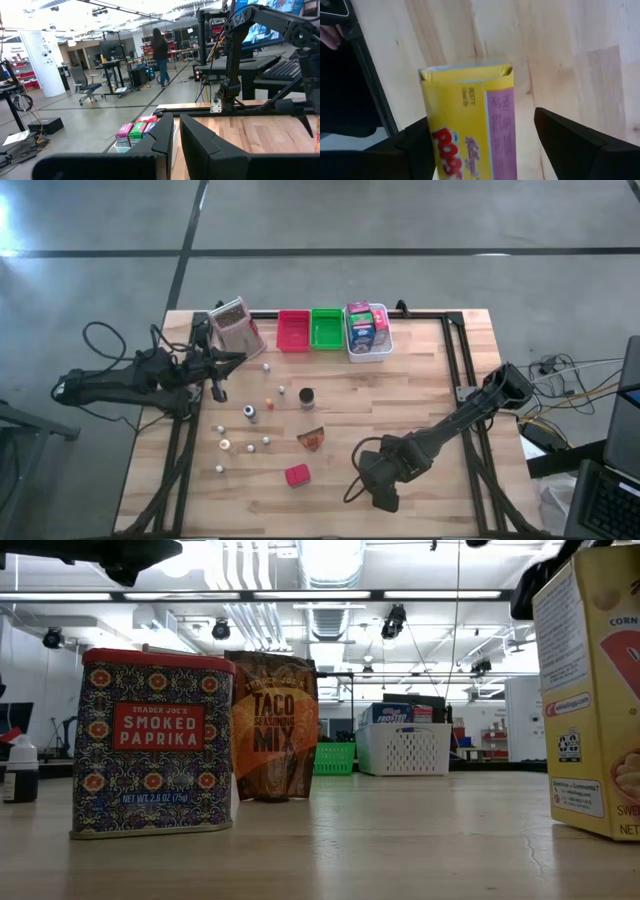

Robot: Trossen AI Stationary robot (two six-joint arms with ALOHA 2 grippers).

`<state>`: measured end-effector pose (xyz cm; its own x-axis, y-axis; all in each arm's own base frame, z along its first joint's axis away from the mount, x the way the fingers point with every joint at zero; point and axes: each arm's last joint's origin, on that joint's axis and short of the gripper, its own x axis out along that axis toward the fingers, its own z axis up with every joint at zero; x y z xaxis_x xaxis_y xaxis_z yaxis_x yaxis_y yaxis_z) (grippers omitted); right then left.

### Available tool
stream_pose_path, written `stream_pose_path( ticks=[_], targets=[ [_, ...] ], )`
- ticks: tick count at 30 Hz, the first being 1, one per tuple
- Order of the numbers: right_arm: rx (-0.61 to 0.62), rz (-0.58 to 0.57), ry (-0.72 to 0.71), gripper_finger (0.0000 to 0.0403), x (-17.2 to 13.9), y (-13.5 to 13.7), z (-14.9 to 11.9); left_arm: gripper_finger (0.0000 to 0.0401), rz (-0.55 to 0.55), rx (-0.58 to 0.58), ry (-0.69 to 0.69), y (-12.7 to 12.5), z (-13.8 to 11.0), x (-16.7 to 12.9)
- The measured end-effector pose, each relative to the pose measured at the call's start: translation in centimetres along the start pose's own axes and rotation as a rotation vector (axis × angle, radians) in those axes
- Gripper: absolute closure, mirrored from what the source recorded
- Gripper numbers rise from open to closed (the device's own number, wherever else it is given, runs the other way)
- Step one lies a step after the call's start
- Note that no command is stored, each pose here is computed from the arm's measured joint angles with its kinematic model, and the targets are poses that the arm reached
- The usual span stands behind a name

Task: Pick & Place Kitchen Items
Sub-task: Put the yellow cereal box into the white bin

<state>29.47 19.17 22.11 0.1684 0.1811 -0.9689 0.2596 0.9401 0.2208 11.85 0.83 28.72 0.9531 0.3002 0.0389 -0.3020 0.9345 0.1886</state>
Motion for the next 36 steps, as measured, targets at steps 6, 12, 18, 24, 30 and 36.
stream_pose_path(
  ticks=[6,12,18,24,30,36],
  targets=[
    [0.003,0.009,-0.011,0.0093,0.6,-0.1,0.0,0.0362,0.0,0.0,0.0,0.0,0.0,0.0],
    [0.002,0.023,-0.03,0.0087,1.5,-0.4,-0.1,0.0362,0.0,0.0,0.0,0.0,0.0,0.0],
    [0.002,0.02,-0.028,0.0099,1.7,-0.5,-0.2,0.0362,0.0,0.0,0.0,0.0,0.0,0.0],
    [-0.001,0.019,-0.028,0.0121,1.7,-0.5,-0.2,0.0362,0.0,0.0,0.0,0.0,0.0,0.0],
    [-0.002,0.02,-0.028,0.014,1.7,-0.5,-0.2,0.0362,0.0,0.0,0.0,0.0,0.0,0.0],
    [-0.002,0.02,-0.028,0.0157,1.7,-0.5,-0.2,0.0362,0.0,0.0,0.0,0.0,0.0,0.0]
  ],
)
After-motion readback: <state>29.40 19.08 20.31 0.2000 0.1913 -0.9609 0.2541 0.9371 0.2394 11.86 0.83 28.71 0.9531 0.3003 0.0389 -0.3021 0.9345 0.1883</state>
